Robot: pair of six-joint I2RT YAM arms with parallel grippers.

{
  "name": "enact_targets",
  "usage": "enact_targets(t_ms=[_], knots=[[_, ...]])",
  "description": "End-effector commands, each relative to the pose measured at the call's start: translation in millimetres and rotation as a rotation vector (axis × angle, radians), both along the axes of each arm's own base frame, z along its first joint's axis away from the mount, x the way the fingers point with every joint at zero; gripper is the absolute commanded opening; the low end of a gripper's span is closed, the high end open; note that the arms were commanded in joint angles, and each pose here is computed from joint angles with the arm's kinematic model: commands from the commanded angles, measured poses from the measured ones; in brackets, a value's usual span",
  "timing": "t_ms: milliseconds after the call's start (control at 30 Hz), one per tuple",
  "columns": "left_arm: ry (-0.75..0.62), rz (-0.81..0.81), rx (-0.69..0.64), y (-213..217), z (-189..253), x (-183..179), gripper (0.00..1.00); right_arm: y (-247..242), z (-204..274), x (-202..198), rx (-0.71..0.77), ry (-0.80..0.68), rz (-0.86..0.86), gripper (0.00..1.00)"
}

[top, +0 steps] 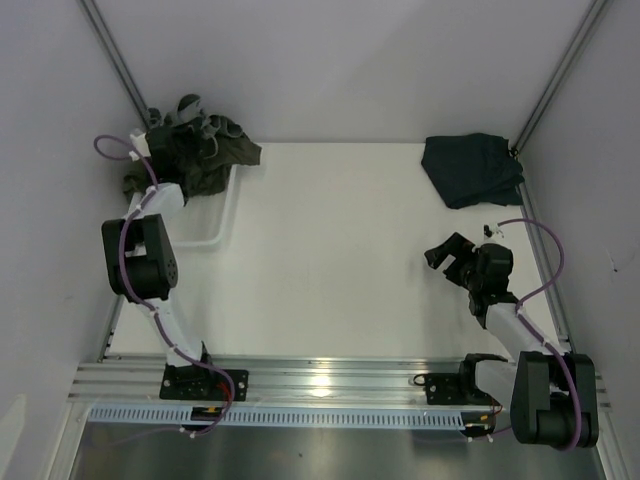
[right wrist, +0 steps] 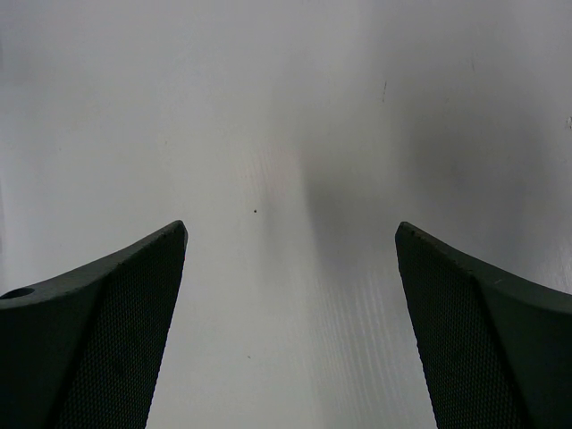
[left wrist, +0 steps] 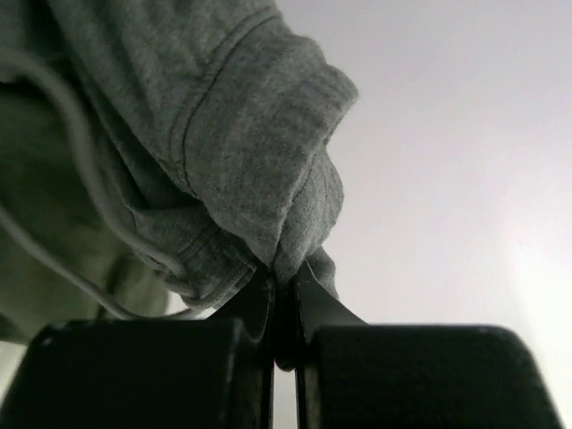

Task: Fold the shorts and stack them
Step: Grab the shorts from the pile, then move the shorts to the center of the board

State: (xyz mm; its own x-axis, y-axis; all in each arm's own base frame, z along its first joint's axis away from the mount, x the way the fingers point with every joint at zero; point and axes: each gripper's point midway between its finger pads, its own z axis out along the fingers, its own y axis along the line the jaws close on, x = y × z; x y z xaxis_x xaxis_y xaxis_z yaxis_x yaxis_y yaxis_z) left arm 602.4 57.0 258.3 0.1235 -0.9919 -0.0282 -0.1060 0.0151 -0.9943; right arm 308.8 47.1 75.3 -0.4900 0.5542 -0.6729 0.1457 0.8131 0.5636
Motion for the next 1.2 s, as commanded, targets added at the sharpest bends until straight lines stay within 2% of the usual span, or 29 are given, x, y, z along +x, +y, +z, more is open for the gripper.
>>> enact_targets(t_ms=[0,67,100,233,367,500,567,600,667,833,933,967,1033,1100,1133,1167], knots=[[-0.375,-0.048,0.090,-41,155,-43,0.00,0,16,11,-0.019,-0.047,0.008,1.00],[-0.396,-0.041,0.175,-51,176,-53,0.00,0,16,11,-0.019,-0.045,0.011,1.00],[-0.445,-0.033,0.208,-53,206,-62,0.00,1,16,11,-0.020,-0.045,0.013,1.00],[-0.512,-0.001,0.391,-61,266,-84,0.00,2,16,12,-0.015,-0.043,0.018,0.99],[-0.645,0.127,0.622,-63,348,-137,0.00,3,15,12,-0.013,-0.041,0.025,0.99],[-0.793,0.193,0.778,-76,407,-201,0.00,4,14,14,-0.010,-0.035,0.032,0.99],[-0.864,0.187,0.847,-97,427,-231,0.00,5,14,14,-0.008,-0.033,0.033,1.00],[-0.911,0.198,0.862,-102,442,-259,0.00,5,13,14,-0.010,-0.032,0.033,0.99],[-0.975,0.153,0.890,-122,447,-284,0.00,5,13,14,-0.010,-0.029,0.034,0.99],[-1.146,0.081,0.867,-147,476,-379,0.00,6,14,15,-0.015,-0.033,0.038,0.99],[-1.156,-0.014,0.822,-158,464,-394,0.00,6,14,15,-0.016,-0.032,0.038,0.99],[-1.178,-0.053,0.765,-158,466,-413,0.00,6,14,15,-0.016,-0.034,0.040,0.99],[-1.138,-0.162,0.722,-171,442,-404,0.00,6,15,16,-0.017,-0.036,0.039,1.00],[-1.161,-0.221,0.666,-175,437,-422,0.00,6,14,15,-0.016,-0.033,0.040,0.99],[-1.105,-0.279,0.643,-184,415,-407,0.00,6,14,16,-0.018,-0.033,0.039,1.00],[-1.104,-0.295,0.633,-185,411,-414,0.00,6,14,15,-0.018,-0.034,0.039,0.99]])
